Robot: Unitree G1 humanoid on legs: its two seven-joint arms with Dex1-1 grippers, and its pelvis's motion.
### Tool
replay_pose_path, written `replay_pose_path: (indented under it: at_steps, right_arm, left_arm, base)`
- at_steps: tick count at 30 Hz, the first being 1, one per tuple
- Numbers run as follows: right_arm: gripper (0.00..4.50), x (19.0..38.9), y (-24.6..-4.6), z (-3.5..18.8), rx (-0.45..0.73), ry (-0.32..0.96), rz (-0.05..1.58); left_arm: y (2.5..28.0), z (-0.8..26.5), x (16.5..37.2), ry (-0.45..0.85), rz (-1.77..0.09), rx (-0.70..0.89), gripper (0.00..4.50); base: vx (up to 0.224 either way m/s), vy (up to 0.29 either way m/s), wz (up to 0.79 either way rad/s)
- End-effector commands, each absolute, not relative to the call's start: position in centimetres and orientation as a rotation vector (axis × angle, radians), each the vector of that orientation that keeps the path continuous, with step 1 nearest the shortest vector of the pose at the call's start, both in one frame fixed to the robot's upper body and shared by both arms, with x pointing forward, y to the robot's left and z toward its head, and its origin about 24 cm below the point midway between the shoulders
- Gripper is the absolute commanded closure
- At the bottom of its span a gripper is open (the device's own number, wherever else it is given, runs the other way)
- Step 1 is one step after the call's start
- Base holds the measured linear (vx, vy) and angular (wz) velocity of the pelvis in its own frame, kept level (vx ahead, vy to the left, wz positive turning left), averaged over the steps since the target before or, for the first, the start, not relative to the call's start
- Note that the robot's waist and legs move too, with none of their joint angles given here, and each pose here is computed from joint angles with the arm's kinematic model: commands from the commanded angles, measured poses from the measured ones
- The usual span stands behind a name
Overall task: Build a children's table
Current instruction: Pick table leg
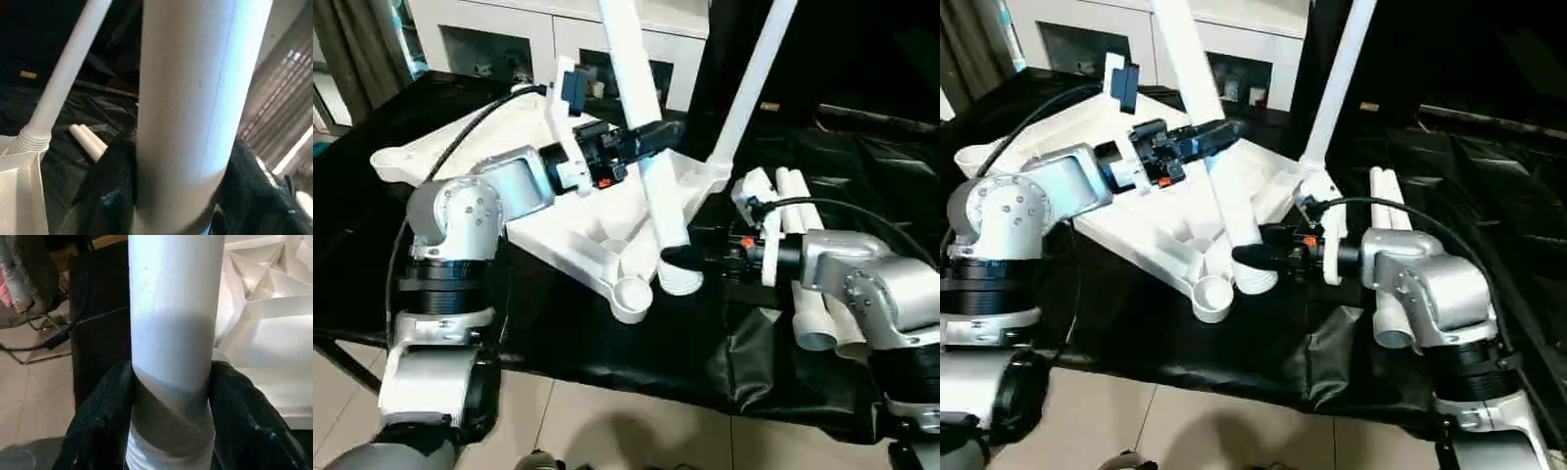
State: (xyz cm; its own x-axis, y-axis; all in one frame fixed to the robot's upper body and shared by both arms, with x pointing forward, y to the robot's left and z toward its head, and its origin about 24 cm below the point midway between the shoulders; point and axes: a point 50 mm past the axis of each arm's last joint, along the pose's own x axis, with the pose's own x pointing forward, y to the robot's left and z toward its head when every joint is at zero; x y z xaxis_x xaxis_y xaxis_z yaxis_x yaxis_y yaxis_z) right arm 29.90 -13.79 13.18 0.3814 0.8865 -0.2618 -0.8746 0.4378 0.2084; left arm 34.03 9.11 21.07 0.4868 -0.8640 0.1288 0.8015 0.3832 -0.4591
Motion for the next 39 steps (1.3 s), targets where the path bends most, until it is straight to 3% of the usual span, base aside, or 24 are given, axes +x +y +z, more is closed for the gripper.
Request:
replay_pose_path:
  at_steps: [1, 3, 8, 17, 20, 23, 28, 39]
  right_arm:
    - [2.59, 30.0, -13.7, 13.4, 0.023, 0.350, 1.108]
    - [2.59, 30.2, -13.5, 13.5, 0.028, 0.329, 1.077]
    - [2.59, 30.3, -13.3, 13.4, 0.020, 0.326, 1.071]
    - [2.59, 30.7, -12.7, 13.5, 0.020, 0.312, 1.054]
    - [2.59, 30.7, -12.6, 13.5, -0.001, 0.302, 1.061]
    - [1.89, 30.4, -12.6, 13.5, 0.045, 0.307, 1.093]
    - [1.52, 30.2, -13.0, 13.6, 0.050, 0.339, 1.124]
    - [1.49, 29.6, -13.2, 13.4, 0.046, 0.398, 1.223]
  left_arm:
    - [8.8, 21.3, 34.2, 0.122, -1.027, -0.476, 1.87]
    - [8.6, 20.3, 34.3, 0.140, -0.917, -0.411, 1.62]
    - [7.9, 20.2, 33.7, 0.145, -0.932, -0.431, 1.54]
    - [8.2, 20.3, 34.4, 0.118, -0.832, -0.428, 2.35]
    - [8.3, 20.4, 34.2, 0.121, -0.863, -0.437, 2.55]
    - [7.9, 20.5, 33.6, 0.117, -0.927, -0.422, 2.63]
    - [7.4, 20.5, 32.7, 0.130, -1.030, -0.357, 2.66]
    - [6.0, 20.8, 31.1, 0.149, -1.245, -0.255, 2.66]
  base:
    - [0.000, 0.000, 0.00]
    - [0.000, 0.000, 0.00]
    - [0.000, 0.000, 0.00]
    - [0.000, 0.000, 0.00]
    - [0.000, 0.000, 0.00]
    - [0.000, 0.000, 0.00]
    - [0.000, 0.000, 0.00]
    - [0.000, 0.000, 0.00]
